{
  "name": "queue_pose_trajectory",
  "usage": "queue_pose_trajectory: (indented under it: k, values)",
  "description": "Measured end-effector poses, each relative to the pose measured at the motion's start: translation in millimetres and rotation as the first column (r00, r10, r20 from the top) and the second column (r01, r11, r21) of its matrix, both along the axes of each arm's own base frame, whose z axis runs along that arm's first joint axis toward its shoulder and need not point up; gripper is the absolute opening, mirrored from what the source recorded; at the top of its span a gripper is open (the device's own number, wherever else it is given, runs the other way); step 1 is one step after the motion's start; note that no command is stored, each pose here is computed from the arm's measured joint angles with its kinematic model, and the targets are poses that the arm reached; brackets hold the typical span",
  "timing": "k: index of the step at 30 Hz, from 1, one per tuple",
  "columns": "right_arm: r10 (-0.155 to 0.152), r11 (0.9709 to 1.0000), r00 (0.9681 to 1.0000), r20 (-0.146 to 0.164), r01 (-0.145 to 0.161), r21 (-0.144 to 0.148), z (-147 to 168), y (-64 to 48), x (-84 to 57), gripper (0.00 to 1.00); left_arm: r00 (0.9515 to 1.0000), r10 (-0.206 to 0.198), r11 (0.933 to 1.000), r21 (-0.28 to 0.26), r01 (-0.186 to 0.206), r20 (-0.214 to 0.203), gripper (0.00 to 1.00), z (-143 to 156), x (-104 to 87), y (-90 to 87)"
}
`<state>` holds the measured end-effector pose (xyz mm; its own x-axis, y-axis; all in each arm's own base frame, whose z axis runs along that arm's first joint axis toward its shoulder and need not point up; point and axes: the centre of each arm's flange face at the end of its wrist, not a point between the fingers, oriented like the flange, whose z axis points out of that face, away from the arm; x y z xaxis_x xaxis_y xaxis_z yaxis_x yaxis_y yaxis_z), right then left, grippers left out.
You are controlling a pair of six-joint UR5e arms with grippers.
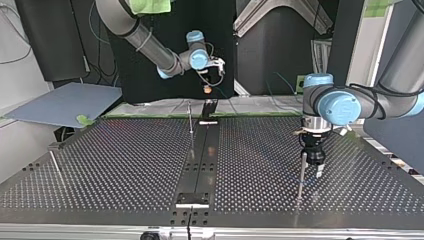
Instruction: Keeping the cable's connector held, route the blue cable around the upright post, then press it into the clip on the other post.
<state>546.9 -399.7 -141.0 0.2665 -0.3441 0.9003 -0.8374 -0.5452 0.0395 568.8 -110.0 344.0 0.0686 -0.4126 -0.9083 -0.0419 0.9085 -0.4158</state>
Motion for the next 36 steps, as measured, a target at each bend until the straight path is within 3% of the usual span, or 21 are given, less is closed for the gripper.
queue_pose_trajectory:
  k: [7,19,25,36]
  values:
    - [-0.031,0.9995,0.9995,-0.001,0.031,0.001,-31.1,-7.8,-21.4,0.0,1.0,0.001,1.0,0.0,-0.001,0.0,1.0,0.1,0.0,0.4]
    - [-0.087,0.9962,0.9962,0.002,0.087,0.003,-91.9,-17.1,-59.8,0.0,1.0,0.003,1.0,0.0,-0.003,0.0,1.0,0.0,0.1,0.7]
    - [-0.098,0.9951,0.995,0.02,0.098,-0.014,-103.1,-20.0,-67.3,0.0,1.0,0.004,1.0,0.0,-0.004,0.0,1.0,0.2,0.0,0.8]
    - [-0.161,0.9869,0.9867,0.019,0.161,-0.009,-141.4,-26.3,-112.7,0.0,1.0,0.004,1.0,0.0,-0.004,-0.001,1.0,-0.2,0.0,0.8]
